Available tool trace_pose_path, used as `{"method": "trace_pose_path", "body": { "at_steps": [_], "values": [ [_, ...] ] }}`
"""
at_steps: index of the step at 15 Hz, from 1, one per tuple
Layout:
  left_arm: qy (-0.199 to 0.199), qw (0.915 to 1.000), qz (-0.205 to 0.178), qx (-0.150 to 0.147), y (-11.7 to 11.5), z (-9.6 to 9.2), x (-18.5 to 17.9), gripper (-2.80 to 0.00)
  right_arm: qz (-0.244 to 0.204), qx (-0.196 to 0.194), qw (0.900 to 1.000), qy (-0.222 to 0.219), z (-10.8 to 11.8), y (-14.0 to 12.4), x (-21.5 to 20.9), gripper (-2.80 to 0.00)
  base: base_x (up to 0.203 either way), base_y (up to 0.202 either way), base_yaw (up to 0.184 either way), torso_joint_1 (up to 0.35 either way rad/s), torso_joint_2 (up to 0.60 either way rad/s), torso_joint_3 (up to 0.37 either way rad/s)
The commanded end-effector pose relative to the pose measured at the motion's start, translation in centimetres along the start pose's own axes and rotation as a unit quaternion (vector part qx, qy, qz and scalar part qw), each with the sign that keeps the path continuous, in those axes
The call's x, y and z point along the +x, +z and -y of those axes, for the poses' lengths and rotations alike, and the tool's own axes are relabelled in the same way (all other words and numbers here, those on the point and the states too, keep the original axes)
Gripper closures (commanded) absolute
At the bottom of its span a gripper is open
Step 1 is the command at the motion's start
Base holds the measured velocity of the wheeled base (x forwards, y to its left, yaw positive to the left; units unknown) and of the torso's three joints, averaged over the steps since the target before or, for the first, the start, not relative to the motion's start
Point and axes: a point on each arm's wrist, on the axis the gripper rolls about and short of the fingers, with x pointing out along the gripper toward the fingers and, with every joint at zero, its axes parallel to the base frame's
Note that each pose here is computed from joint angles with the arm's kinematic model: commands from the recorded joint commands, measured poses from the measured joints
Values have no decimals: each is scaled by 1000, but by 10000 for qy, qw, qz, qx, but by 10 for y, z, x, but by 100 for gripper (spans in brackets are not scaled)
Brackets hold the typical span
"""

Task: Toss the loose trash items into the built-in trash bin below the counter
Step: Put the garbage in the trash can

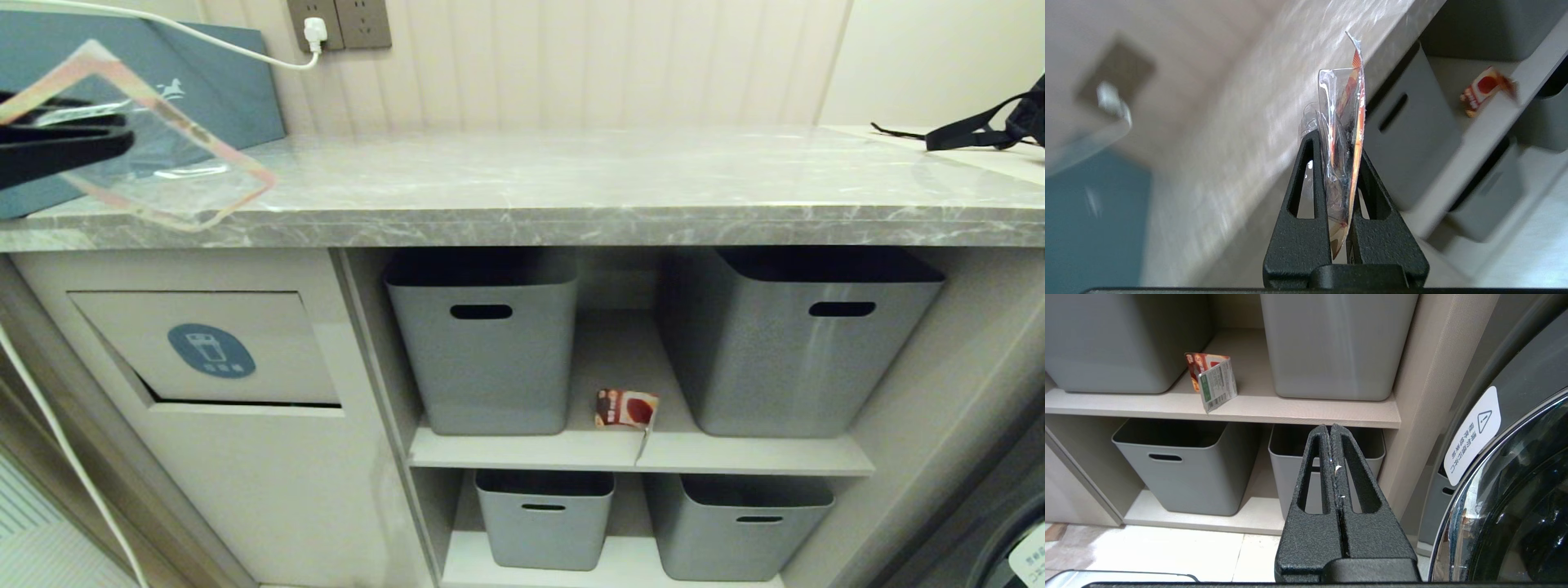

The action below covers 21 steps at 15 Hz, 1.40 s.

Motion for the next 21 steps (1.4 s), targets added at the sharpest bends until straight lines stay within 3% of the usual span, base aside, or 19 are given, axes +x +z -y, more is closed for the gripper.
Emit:
{"method": "trace_pose_path", "body": {
  "at_steps": [1, 3, 8, 9, 12, 17, 19, 21],
  "values": [
    [577, 9957, -202, -697, 3, 25, -52, 0, 11, -2, 10000, 5, 0, 0, 0, 0, 0, 0, 0, 0, 0, 0],
    [754, 9875, -353, -1340, -5, 45, -66, 0, 11, -2, 10000, 5, 0, 0, 0, 0, 0, 0, 0, 0, 0, 0],
    [1006, 9698, -537, -2156, -20, 78, -81, 0, 3, -2, 10000, 5, 0, 0, 0, 0, 0, 0, 0, 0, 0, 0],
    [1177, 9619, -711, -2364, -29, 83, -80, 0, 4, -2, 10000, 5, 0, 0, 0, 0, 0, 0, 0, 0, 0, 0],
    [1994, 9196, -1331, -3112, -65, 95, -71, 0, 5, -2, 10000, 12, 0, 0, 0, 0, 0, 0, 0, 0, 0, 0],
    [3003, 8603, -2124, -3530, -138, 116, -57, 0, 3, -2, 10000, 5, 0, 0, 0, 0, 0, 0, 0, 0, 0, 0],
    [3089, 8487, -2271, -3643, -158, 113, -49, 0, 4, -2, 10000, 5, 0, 0, 0, 0, 0, 0, 0, 0, 0, 0],
    [3101, 8468, -2287, -3666, -175, 113, -43, 0, 7, -2, 10000, 5, 0, 0, 0, 0, 0, 0, 0, 0, 0, 0]
  ]
}}
